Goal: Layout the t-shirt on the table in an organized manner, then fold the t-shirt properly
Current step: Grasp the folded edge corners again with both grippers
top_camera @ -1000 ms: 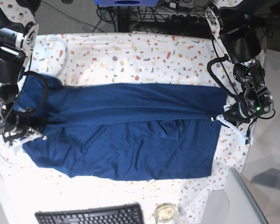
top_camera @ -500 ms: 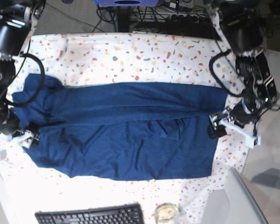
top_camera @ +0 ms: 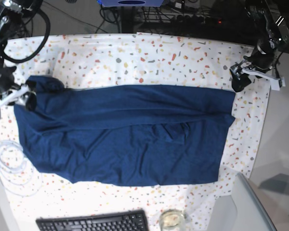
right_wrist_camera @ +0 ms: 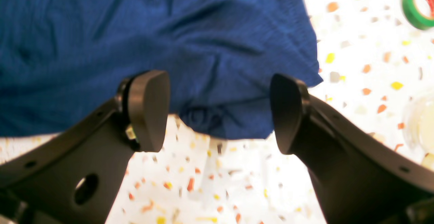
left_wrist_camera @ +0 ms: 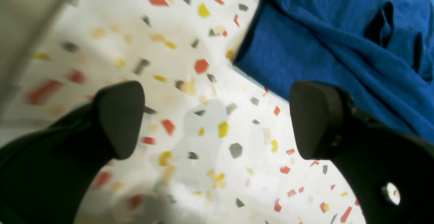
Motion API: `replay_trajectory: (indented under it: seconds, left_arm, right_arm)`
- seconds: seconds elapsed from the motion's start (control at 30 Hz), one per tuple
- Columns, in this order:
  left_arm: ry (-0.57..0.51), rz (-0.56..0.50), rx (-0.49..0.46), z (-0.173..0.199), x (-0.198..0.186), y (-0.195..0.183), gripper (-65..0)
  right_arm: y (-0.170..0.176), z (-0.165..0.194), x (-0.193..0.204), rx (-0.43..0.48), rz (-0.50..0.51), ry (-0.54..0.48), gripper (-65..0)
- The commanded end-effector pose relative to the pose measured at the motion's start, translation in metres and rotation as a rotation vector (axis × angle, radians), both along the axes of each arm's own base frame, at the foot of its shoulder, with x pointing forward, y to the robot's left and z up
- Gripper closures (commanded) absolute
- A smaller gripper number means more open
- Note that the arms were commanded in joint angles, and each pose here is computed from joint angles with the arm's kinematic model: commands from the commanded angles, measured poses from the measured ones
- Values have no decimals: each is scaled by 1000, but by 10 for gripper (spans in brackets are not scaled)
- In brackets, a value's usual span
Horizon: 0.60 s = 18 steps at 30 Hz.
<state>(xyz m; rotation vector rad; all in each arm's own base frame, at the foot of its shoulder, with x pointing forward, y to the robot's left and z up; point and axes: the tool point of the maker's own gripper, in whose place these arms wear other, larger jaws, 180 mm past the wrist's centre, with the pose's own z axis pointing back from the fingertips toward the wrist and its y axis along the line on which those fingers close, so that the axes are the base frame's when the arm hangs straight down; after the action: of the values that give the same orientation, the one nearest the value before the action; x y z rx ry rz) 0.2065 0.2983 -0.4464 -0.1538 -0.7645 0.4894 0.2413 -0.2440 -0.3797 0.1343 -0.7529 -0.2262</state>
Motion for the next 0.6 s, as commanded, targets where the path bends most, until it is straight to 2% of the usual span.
replay_trajectory:
  seconds: [0.0, 0.2, 0.47, 0.57]
  left_arm:
    - [-25, 7, -2, 3, 5, 4, -650]
    - [-45, -30, -72, -10, 24, -11, -650]
    - [-46, -10, -143, -23, 49, -19, -650]
    - [-30, -50, -161, -29, 54, -34, -635]
  right_arm:
    - [-4, 10, 4, -11, 10, -47, -434]
    - [-19, -6, -18, 17, -39, -28, -434]
    - [-20, -16, -25, 32, -42, -2, -428]
    - [-20, -16, -25, 32, -42, -2, -428]
